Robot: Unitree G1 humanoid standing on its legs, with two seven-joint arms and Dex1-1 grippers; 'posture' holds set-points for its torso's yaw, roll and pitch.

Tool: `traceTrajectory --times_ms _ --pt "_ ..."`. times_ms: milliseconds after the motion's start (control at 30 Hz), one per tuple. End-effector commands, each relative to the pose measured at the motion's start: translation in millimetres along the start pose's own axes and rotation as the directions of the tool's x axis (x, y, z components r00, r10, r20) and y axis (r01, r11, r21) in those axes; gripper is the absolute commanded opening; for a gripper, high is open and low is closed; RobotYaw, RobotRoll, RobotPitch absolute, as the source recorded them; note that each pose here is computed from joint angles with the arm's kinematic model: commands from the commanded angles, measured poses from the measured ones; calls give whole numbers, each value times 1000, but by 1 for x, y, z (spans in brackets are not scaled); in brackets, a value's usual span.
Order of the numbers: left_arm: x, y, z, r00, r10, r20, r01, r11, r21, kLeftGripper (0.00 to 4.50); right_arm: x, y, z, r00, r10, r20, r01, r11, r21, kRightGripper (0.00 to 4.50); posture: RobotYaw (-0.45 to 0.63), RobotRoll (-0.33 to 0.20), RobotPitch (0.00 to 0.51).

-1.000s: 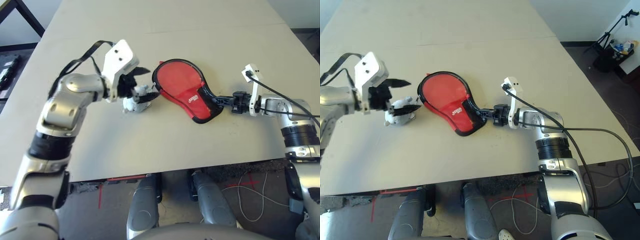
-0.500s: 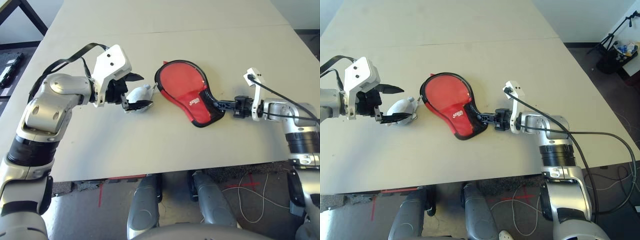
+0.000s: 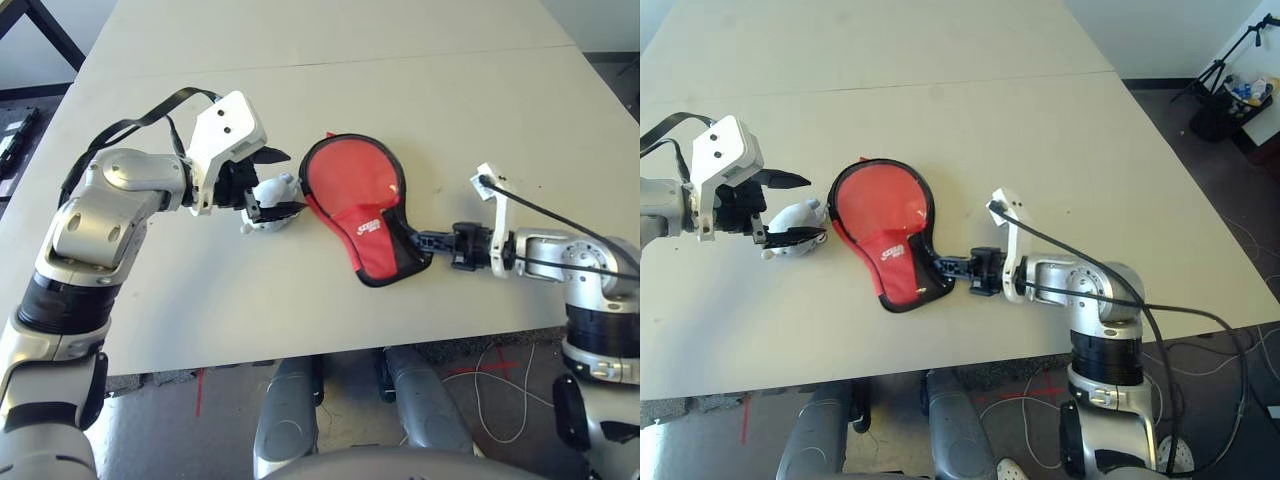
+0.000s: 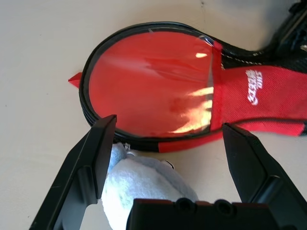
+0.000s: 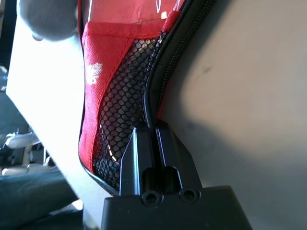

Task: Store the ping-pong paddle in its case and zip it.

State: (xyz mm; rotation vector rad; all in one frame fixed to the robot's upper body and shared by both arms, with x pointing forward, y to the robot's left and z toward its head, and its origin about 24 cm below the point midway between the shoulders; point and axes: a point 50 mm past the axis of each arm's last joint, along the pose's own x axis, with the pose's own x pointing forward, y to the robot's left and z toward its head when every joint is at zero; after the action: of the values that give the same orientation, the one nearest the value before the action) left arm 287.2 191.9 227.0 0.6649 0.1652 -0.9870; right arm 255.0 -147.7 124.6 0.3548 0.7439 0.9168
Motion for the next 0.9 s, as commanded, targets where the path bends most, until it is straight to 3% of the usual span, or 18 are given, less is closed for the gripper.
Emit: traceTrajectory --times_ms 33,367,633,900 --pt "3 -6 -3 1000 -21 -9 21 1000 -3 4500 3 7 -17 997 40 -68 -37 999 33 23 1 0 271" --pt "2 -7 -6 1000 -15 -14 15 1000 -8 4500 -19 2 -33 993 -8 -114 11 999 34 23 4 0 278" --pt "4 -7 -7 1000 -16 -11 16 1000 -10 4500 -30 -4 -20 995 -27 -97 30 999 35 23 -11 0 277" --pt "4 -6 -8 1000 -10 -15 10 1000 -10 4500 -40 15 6 990 143 4 -143 988 -51 2378 -7 0 275"
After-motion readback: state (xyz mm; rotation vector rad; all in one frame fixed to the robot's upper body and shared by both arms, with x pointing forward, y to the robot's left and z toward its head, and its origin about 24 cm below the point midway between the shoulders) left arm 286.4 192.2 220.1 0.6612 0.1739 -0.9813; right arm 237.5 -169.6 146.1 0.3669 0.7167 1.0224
